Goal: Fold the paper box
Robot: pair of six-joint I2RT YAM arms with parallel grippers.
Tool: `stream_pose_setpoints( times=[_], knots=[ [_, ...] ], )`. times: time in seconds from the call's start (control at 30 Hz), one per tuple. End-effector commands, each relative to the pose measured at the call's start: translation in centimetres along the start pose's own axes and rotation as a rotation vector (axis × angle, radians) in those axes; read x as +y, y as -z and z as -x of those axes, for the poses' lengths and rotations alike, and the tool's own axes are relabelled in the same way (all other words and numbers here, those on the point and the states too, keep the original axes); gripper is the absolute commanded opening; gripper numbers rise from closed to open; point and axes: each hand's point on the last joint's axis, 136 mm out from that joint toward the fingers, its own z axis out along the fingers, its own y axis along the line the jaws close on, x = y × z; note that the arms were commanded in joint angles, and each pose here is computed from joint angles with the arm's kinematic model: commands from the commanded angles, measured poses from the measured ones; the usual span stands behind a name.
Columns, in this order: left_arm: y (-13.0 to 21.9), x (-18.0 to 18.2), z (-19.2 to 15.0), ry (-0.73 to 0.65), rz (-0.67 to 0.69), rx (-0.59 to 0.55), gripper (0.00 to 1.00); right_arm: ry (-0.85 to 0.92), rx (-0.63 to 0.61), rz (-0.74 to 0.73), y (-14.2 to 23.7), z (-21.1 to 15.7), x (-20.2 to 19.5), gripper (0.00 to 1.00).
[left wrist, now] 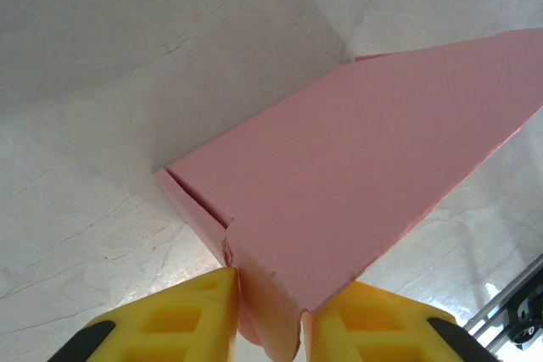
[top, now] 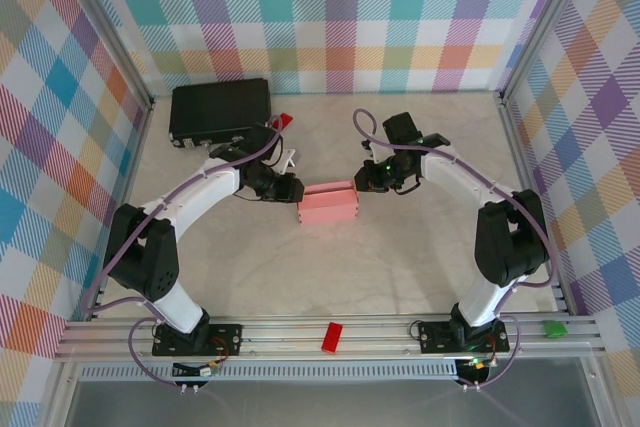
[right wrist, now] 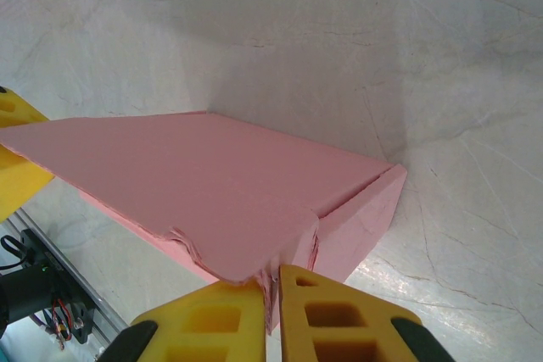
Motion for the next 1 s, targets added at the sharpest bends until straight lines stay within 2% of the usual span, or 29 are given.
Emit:
stream_pose_setpoints(
  times=[0.0,0.23,0.77,0.97],
  knots=[
    [0.0,-0.4,-0.2,-0.011,-0.007,0.017,0.26,-0.003,0.036,-0.011,-0.4,-0.8,-0.1,0.12],
    [0.5,-1.0,0.2,-0.017,-0.026,-0.003,0.26,0.003,0.035,-0.011,-0.3,-0.6,0.2,0.12],
    [2.6,-1.2,0.7,-0.049,0.004,-0.073,0.44,0.017,0.031,-0.012,-0.1,-0.3,0.5,0.12],
    [2.6,-1.3,0.4,-0.053,-0.005,-0.062,0.42,0.017,0.033,-0.015,-0.1,-0.3,0.4,0.12]
  ],
)
